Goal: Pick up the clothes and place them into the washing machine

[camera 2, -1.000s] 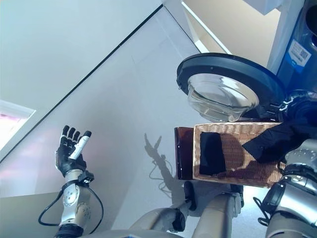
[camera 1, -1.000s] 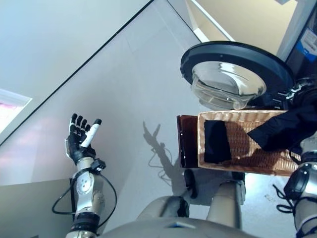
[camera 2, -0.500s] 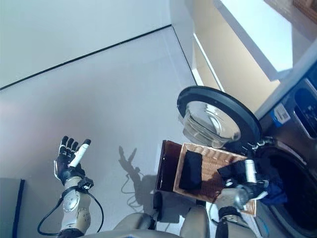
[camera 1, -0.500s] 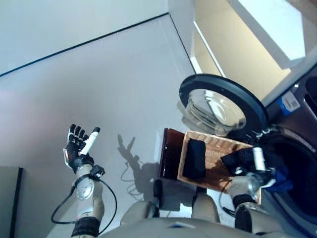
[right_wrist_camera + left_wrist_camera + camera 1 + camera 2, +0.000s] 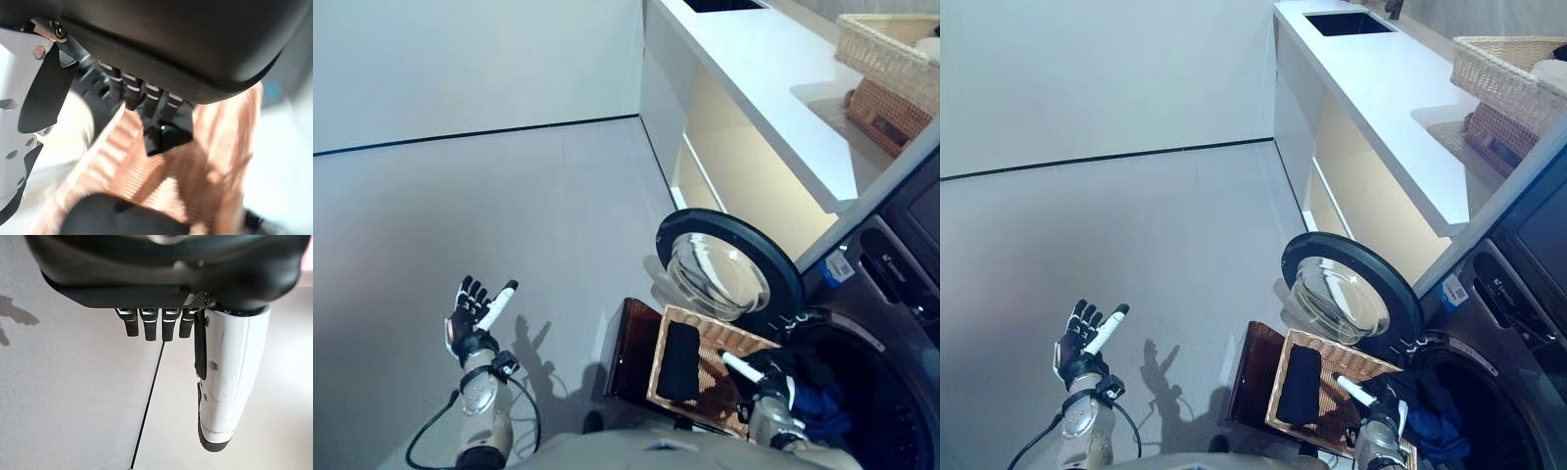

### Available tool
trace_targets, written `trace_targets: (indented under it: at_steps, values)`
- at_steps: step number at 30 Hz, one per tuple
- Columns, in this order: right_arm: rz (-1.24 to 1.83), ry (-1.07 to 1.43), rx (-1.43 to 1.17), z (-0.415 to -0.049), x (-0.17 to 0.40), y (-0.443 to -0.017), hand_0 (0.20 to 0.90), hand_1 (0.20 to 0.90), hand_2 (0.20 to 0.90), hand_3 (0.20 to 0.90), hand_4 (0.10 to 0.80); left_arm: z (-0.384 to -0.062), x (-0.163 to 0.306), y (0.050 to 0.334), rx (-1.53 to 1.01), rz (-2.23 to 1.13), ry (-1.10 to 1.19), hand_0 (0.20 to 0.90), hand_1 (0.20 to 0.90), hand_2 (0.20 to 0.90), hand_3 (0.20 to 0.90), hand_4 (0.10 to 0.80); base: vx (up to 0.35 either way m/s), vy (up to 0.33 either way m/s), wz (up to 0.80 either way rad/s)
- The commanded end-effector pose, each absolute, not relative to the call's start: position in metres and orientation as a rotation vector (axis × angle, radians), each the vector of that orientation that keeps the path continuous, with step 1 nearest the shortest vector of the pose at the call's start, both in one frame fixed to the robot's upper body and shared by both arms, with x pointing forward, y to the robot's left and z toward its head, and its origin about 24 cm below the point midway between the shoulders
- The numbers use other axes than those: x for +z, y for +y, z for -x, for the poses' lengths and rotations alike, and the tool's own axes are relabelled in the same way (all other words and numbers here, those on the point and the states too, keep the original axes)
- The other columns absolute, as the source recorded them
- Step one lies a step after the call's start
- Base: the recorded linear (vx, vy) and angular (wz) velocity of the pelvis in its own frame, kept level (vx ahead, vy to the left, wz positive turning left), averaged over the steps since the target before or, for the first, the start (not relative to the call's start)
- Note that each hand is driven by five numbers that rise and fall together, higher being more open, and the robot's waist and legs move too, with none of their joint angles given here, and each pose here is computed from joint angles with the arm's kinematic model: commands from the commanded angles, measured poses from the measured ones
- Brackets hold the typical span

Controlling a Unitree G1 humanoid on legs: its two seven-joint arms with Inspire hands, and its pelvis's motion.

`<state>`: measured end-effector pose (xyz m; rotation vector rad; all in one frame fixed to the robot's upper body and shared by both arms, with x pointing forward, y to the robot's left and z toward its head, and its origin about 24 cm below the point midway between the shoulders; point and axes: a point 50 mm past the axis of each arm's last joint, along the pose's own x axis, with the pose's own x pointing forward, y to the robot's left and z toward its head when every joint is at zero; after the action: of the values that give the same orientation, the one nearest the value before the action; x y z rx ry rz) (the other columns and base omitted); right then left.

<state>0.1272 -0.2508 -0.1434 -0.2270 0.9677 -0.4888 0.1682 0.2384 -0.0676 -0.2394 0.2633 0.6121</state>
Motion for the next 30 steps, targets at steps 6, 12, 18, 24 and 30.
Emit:
trace_targets:
  at_steps: [6,12,18,24,30]
  values:
    - [0.994,0.847,-0.022,-0.143,-0.126,-0.273,0.900,0.900,0.900,0.900,0.800,-0.184,-0.032,0.263,0.555,0.085,0.071,0.900,0.900,0.900,0.900,0.800,-0.002,-0.016,-0.05]
    - [1.070,0.880,0.029,-0.132,-0.126,-0.282,0.900,0.900,0.900,0.900,0.800,-0.179,-0.037,0.260,0.545,0.086,0.098,0.900,0.900,0.900,0.900,0.800,-0.004,-0.043,-0.04]
    - [0.944,0.967,-0.091,-0.119,-0.131,-0.289,0.900,0.900,0.900,0.900,0.800,-0.179,-0.040,0.257,0.534,0.087,0.114,0.900,0.900,0.900,0.900,0.800,0.014,-0.046,-0.02]
    - [0.686,0.989,-0.324,-0.126,-0.131,-0.288,0.900,0.900,0.900,0.900,0.800,-0.185,-0.031,0.253,0.504,0.088,0.078,0.900,0.900,0.900,0.900,0.800,-0.025,-0.010,0.02]
    - [0.391,0.808,-0.618,-0.185,-0.104,-0.292,0.900,0.900,0.900,0.900,0.800,-0.214,0.013,0.239,0.421,0.113,-0.141,0.900,0.900,0.900,0.900,0.800,-0.253,0.045,0.08]
